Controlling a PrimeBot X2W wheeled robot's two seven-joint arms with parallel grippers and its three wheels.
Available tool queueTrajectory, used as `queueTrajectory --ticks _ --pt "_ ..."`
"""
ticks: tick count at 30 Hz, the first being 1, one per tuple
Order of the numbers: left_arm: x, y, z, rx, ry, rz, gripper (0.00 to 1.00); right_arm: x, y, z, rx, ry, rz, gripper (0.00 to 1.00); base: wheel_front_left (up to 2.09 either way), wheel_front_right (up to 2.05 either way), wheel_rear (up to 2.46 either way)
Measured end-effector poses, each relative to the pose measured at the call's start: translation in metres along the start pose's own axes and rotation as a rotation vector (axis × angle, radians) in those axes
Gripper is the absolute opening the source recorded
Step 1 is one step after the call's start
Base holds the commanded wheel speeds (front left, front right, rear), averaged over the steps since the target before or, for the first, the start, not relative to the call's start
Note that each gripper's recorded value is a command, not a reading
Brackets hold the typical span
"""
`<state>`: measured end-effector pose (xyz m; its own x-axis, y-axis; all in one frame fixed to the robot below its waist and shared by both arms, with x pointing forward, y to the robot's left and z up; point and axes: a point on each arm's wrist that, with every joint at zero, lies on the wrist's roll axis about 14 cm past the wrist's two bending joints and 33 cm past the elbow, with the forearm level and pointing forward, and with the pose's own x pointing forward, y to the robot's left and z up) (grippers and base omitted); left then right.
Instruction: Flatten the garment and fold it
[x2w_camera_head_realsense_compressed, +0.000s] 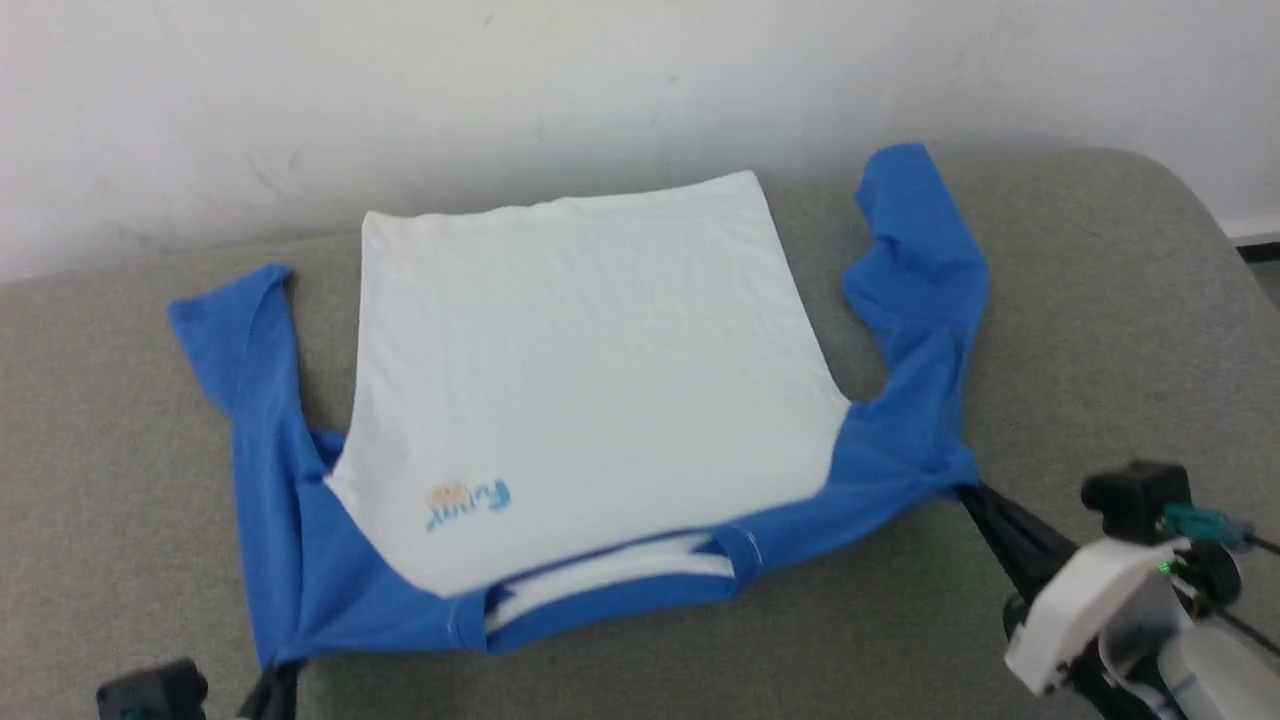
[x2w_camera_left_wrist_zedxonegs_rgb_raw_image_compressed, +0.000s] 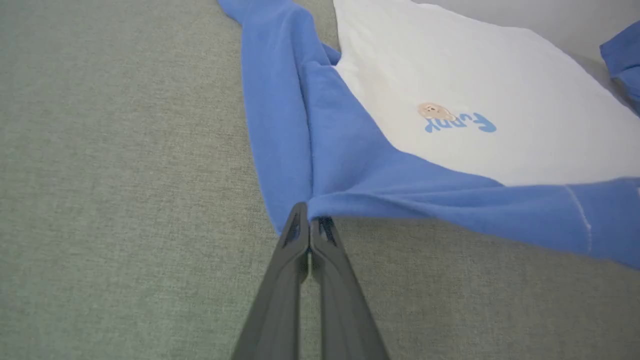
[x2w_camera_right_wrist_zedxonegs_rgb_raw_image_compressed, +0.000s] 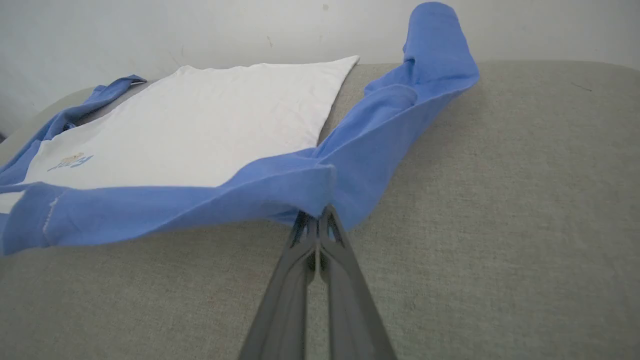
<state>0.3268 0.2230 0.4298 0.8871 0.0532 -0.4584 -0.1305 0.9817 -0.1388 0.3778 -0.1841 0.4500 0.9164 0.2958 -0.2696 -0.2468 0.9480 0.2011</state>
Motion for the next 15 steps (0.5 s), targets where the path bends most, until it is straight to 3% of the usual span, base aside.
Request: queueTrajectory --ticks 5,14,15 --pt "-0.032 -0.005 -0.018 -0.016 0.103 0.010 0.00 -0.033 -0.003 -0.021 0.030 0.062 -0.060 0.00 0.00 0.00 0.00" --pt "-0.052 0.003 -0.056 -0.031 0.274 0.046 0.00 -0.077 0.025 -0.078 0.098 0.307 -0.090 0.00 0.00 0.00 0.00" --pt "-0.052 -0.002 -0.061 -0.043 0.293 0.030 0.00 -0.080 0.028 -0.083 0.094 0.332 -0.087 0.14 0.00 0.00 0.00"
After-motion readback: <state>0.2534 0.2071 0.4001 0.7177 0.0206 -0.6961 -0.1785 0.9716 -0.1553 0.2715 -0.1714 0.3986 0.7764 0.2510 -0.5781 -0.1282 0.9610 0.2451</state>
